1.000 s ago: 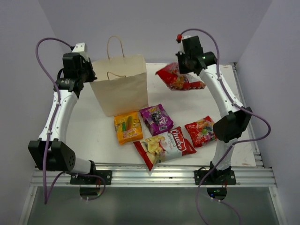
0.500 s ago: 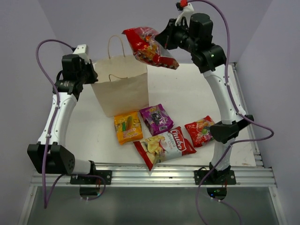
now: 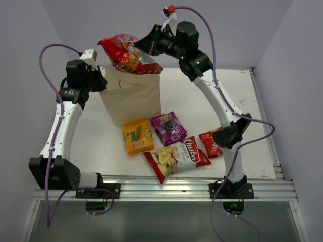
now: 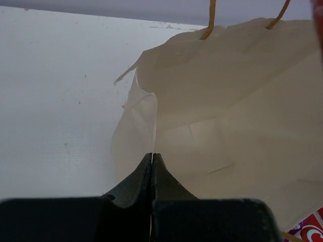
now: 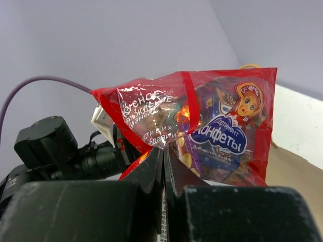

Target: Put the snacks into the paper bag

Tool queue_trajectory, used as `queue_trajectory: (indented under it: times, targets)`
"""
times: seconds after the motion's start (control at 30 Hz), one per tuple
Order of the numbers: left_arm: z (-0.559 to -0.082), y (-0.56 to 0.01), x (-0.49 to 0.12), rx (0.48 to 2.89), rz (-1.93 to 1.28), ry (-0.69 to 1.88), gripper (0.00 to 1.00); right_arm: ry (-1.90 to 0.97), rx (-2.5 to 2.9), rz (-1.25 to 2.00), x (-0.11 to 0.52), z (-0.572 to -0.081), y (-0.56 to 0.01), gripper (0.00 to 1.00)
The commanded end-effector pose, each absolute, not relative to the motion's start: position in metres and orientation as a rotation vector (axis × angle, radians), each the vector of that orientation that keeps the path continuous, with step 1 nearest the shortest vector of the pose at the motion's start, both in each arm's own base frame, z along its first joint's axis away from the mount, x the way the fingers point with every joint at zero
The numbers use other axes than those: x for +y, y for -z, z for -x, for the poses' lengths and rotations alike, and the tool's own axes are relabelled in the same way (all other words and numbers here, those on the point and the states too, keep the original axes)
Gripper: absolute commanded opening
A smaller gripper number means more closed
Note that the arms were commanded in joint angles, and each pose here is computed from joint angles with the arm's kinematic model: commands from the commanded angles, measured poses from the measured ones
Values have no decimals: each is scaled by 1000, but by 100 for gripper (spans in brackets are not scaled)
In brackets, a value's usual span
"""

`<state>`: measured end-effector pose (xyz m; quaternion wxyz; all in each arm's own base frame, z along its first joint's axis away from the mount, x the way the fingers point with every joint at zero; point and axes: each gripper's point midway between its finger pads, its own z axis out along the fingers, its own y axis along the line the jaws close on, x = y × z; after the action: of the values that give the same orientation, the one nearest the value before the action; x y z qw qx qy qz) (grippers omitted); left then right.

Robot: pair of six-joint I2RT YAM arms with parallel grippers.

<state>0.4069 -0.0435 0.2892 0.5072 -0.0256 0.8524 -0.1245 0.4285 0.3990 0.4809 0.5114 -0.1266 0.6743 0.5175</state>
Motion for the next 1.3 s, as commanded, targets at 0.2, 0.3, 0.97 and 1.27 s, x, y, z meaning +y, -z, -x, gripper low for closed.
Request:
queue_trajectory:
  times: [0.2, 0.3, 0.97, 1.27]
  targets:
    - [-399, -300, -49, 2020, 51, 335, 0, -1353, 1441, 378, 423, -400, -524, 0]
    - [-400, -299, -48, 2020, 53, 332, 0, -1274, 1532, 385, 426, -408, -492, 0]
    - [-416, -305, -40, 1986, 71, 277, 0, -932, 1711, 529, 384, -376, -449, 16]
    - [-426, -301, -38, 1983, 74, 264, 0, -863, 1658, 526, 348, -346, -482, 99]
